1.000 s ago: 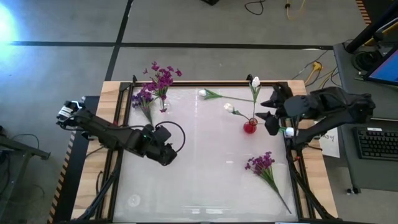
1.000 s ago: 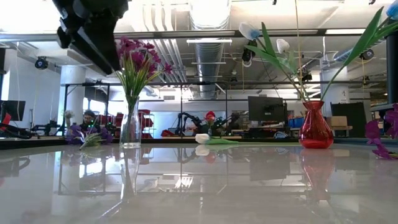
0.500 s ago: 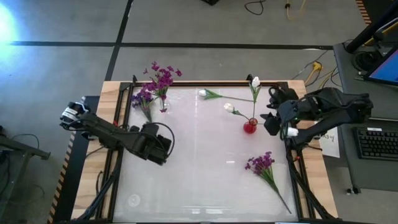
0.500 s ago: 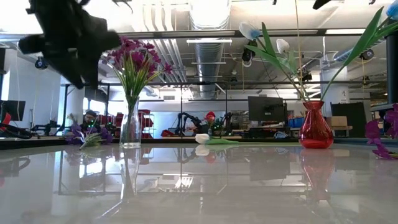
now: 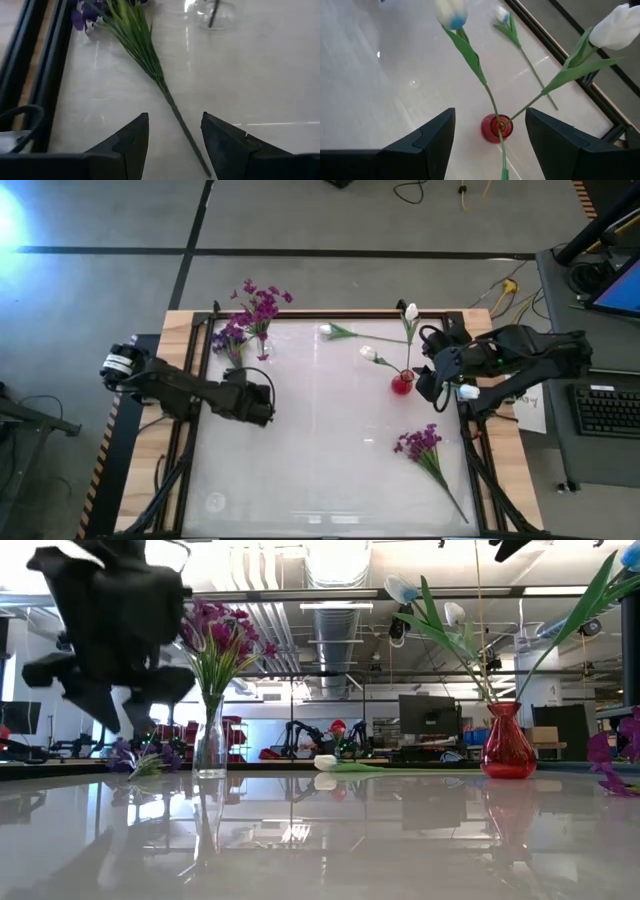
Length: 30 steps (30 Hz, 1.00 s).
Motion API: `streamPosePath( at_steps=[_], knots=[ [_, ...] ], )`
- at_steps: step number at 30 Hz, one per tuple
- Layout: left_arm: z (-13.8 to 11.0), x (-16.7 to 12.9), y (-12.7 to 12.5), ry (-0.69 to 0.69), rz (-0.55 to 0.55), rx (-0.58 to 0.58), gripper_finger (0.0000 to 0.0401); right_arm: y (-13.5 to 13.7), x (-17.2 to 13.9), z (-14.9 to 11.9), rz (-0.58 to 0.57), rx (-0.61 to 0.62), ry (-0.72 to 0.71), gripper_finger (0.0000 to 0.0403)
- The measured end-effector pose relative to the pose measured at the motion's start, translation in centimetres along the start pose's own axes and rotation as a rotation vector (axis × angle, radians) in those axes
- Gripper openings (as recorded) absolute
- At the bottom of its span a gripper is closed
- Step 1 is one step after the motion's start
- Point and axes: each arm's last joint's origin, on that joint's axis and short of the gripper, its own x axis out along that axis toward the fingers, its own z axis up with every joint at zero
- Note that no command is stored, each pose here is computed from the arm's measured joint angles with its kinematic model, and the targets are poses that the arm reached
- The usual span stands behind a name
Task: Sort flowers into vase by color
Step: Put the violet flower into the transparent vase
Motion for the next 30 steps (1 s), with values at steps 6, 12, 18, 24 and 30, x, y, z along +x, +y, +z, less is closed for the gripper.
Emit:
streamPosePath(
  at_steps=[6, 12, 18, 24, 30],
  knots=[
    [0.7, 2.7, 0.2, 0.007, 0.029, -0.017, 0.0192, 0.1, 0.1, 0.0, -0.003, -0.004, 0.004, 0.0233],
    [1.6, 4.3, 0.1, 0.002, 0.04, -0.022, 0.0219, 0.1, 0.1, 0.0, -0.003, -0.004, 0.004, 0.0233],
    [2.2, 5.5, 0.7, 0.006, 0.088, -0.042, 0.0217, 0.1, 0.1, 0.0, -0.003, -0.004, 0.004, 0.0233],
    [1.4, 6.9, 1.3, 0.005, 0.064, -0.087, 0.0211, 0.1, 0.1, 0.0, -0.003, -0.004, 0.004, 0.0233],
    [0.7, 7.8, 1.8, -0.031, 0.034, -0.115, 0.021, 0.1, 0.1, 0.0, -0.003, -0.003, 0.004, 0.0233]
  ],
)
